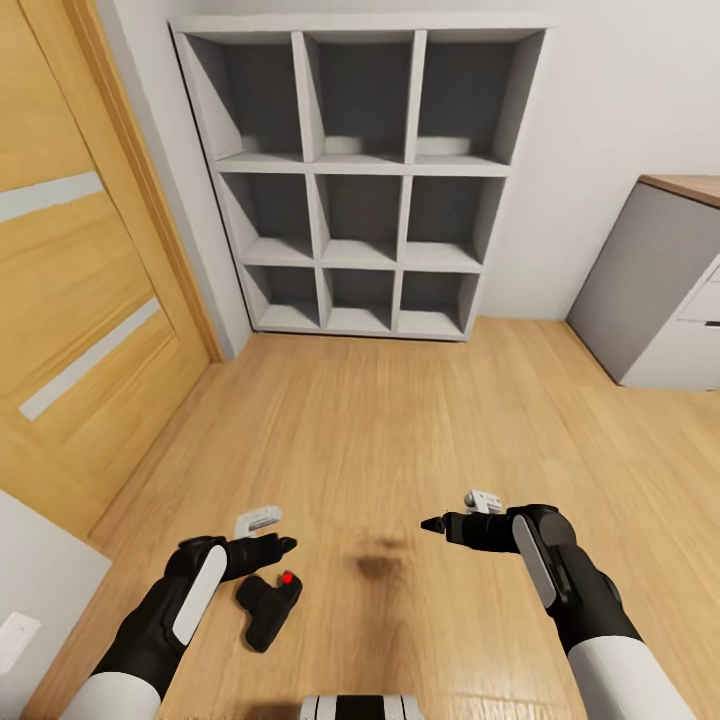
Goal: Attach the digital camera to the camera tripod in the bedroom.
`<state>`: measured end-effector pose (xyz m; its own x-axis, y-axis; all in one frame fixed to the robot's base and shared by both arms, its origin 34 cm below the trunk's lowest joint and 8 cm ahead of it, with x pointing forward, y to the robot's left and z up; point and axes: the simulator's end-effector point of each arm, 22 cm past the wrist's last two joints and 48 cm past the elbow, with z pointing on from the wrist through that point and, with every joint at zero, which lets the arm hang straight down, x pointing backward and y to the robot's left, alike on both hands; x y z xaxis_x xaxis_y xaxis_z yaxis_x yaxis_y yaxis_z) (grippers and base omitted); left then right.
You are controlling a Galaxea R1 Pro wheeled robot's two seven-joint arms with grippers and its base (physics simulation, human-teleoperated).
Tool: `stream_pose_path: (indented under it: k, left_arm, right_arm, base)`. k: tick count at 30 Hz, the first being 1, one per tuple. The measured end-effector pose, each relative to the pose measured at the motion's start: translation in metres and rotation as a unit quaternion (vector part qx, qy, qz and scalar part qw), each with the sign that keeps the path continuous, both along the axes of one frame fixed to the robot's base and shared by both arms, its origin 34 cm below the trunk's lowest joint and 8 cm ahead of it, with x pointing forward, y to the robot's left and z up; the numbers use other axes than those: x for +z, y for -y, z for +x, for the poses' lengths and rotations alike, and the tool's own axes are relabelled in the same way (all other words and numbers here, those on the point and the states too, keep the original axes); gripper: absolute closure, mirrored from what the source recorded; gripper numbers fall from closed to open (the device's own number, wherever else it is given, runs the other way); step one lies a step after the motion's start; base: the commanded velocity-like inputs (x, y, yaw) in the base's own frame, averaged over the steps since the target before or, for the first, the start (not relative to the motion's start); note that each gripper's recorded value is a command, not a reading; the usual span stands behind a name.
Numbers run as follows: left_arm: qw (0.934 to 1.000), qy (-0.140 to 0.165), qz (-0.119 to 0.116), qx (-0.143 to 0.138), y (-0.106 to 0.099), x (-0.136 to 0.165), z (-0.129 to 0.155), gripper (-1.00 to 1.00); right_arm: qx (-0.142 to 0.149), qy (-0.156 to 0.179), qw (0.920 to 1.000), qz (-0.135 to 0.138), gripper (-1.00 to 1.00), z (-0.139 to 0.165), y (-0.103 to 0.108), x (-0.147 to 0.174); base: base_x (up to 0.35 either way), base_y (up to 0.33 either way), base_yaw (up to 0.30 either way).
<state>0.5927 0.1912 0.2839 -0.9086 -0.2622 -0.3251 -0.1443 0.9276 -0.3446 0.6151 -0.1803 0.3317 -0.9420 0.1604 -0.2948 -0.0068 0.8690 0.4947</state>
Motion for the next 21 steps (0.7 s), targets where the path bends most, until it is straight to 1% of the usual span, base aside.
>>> stream_pose_path:
  k: [13,18,19,20,21]
  left_arm:
    - [0.9996,-0.027,0.003,0.0,-0.002,-0.028,-0.012,-1.0]
    - [0.9986,-0.044,0.028,0.007,-0.012,-0.043,-0.02,-1.0]
    - [0.998,-0.049,0.037,0.01,-0.016,-0.046,-0.022,-1.0]
    - [0.9969,-0.056,0.053,0.016,-0.023,-0.05,-0.024,-1.0]
    - [0.9967,-0.058,0.055,0.016,-0.024,-0.052,-0.026,-1.0]
  right_arm:
    - [0.0,-0.026,0.9997,0.0,-1.0,-0.01,0.0,-0.029]
    - [0.001,-0.037,0.9993,0.0,-1.0,-0.014,0.0,-0.041]
    - [0.001,-0.039,0.9992,0.0,-1.0,-0.015,0.0,-0.043]
    - [0.0,-0.041,0.9992,0.0,-1.0,-0.016,0.0,-0.045]
    - [0.0,-0.043,0.9991,0.0,-1.0,-0.016,0.0,-0.047]
  base:
    - [0.0,0.0,0.0]
    - [0.0,0.0,0.0]
    - [0.0,0.0,0.0]
    - [0.0,0.0,0.0]
    - [0.0,0.0,0.0]
